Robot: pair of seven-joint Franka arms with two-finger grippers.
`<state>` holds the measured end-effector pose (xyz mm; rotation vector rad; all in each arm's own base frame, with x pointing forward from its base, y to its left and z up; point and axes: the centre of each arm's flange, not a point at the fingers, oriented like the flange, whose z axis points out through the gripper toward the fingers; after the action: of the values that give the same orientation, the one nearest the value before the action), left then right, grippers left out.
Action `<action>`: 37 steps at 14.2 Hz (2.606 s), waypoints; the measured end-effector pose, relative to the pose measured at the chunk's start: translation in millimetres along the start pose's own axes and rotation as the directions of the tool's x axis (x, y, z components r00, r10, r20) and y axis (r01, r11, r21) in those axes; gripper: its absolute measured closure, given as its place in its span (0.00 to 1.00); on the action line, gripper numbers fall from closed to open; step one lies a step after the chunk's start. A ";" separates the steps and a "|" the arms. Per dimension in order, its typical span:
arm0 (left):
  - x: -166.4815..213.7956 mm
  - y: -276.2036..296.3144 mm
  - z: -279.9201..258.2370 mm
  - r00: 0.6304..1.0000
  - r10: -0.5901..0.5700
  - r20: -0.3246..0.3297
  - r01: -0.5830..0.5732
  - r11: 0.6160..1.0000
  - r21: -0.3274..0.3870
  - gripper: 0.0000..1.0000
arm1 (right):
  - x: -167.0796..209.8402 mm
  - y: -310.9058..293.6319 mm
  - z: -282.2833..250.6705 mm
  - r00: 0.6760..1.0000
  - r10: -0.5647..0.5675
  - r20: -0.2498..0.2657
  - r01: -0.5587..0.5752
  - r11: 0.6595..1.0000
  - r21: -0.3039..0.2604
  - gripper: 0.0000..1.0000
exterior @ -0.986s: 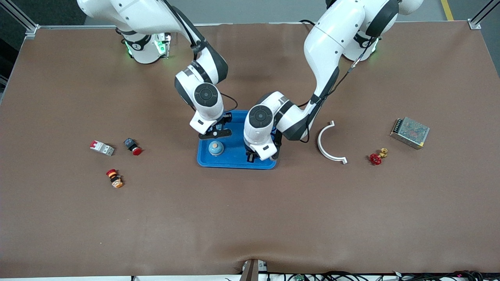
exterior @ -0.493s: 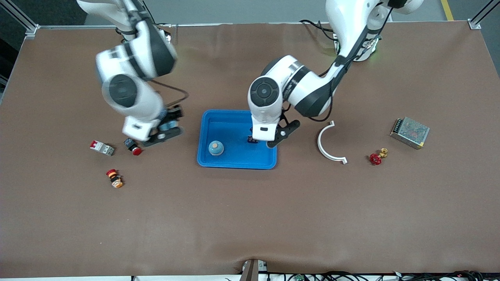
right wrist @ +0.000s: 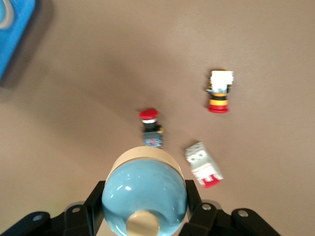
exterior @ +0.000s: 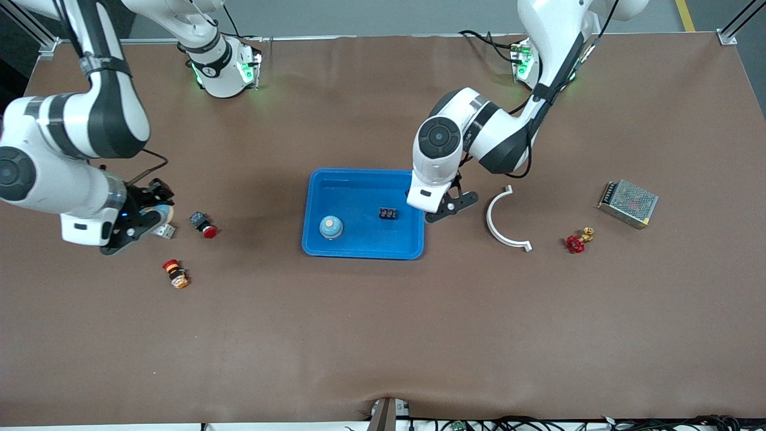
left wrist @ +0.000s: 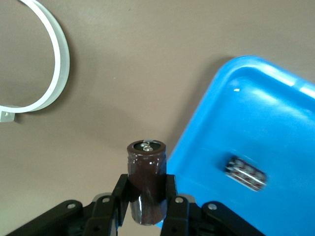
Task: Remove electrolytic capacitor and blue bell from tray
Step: 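Carry the capacitor toward the white arc while the right gripper carries the bell, then set the capacitor beside the white arc while the right gripper lowers the bell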
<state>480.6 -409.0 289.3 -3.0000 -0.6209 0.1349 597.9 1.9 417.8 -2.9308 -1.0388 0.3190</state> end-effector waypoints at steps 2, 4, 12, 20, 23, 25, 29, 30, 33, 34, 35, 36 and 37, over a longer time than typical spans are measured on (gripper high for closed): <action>4.1 -18.6 15.4 1.000 -0.013 -0.009 0.013 1.000 -0.006 0.67 | -18.0 24.7 4.9 0.999 -0.035 -0.009 0.035 0.999 0.002 0.33; 18.4 -33.9 25.8 0.999 -0.022 -0.027 0.021 0.999 -0.029 0.67 | -37.3 44.9 17.9 0.997 -0.072 -0.001 0.072 0.997 0.012 0.33; 58.0 -46.1 72.7 0.991 -0.114 -0.073 0.104 0.986 -0.127 0.67 | -87.0 44.7 133.1 0.994 -0.104 0.016 0.103 0.993 0.056 0.33; 115.8 -48.6 80.5 0.841 -0.538 0.056 0.534 0.811 -0.238 0.67 | -131.2 32.4 189.2 0.989 -0.143 -0.023 0.144 0.989 0.040 0.33; 111.5 -41.9 95.0 0.725 -0.680 0.107 0.682 0.689 -0.245 0.67 | -135.7 27.4 201.8 0.989 -0.146 -0.036 0.147 0.989 0.027 0.33; 109.3 -39.7 100.1 0.689 -0.715 0.122 0.719 0.652 -0.240 0.67 | -140.8 19.1 217.4 0.988 -0.146 -0.048 0.146 0.989 0.015 0.33; 108.9 -39.1 100.1 0.689 -0.715 0.117 0.718 0.653 -0.242 0.67 | -151.6 6.8 240.1 0.987 -0.140 -0.074 0.139 0.990 -0.013 0.33; 108.2 -38.6 100.0 0.701 -0.705 0.105 0.705 0.665 -0.245 0.66 | -152.5 6.3 241.5 0.987 -0.139 -0.077 0.138 0.990 -0.017 0.33; 107.8 -37.3 98.8 0.723 -0.687 0.078 0.681 0.689 -0.250 0.42 | -157.2 1.2 250.8 0.986 -0.135 -0.099 0.132 0.990 -0.043 0.33; 108.0 -35.9 95.5 0.724 -0.685 0.076 0.680 0.692 -0.242 0.31 | -160.1 -1.3 256.2 0.986 -0.133 -0.101 0.129 0.991 -0.043 0.33; 107.6 -33.9 89.0 0.726 -0.684 0.074 0.680 0.696 -0.230 0.22 | -162.0 -3.1 260.7 0.986 -0.131 -0.103 0.127 0.991 -0.043 0.33; 105.9 -31.0 79.0 0.721 -0.689 0.075 0.686 0.694 -0.217 0.13 | -162.8 -4.1 264.2 0.986 -0.130 -0.106 0.126 0.991 -0.045 0.33; 101.5 -26.2 66.8 0.708 -0.702 0.082 0.701 0.683 -0.207 0.02 | -163.0 -4.6 267.4 0.986 -0.130 -0.107 0.125 0.991 -0.044 0.33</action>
<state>556.4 -340.9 218.2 -2.6879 -1.8408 0.0050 418.9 -110.5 186.7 -2.8584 -1.2216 0.1351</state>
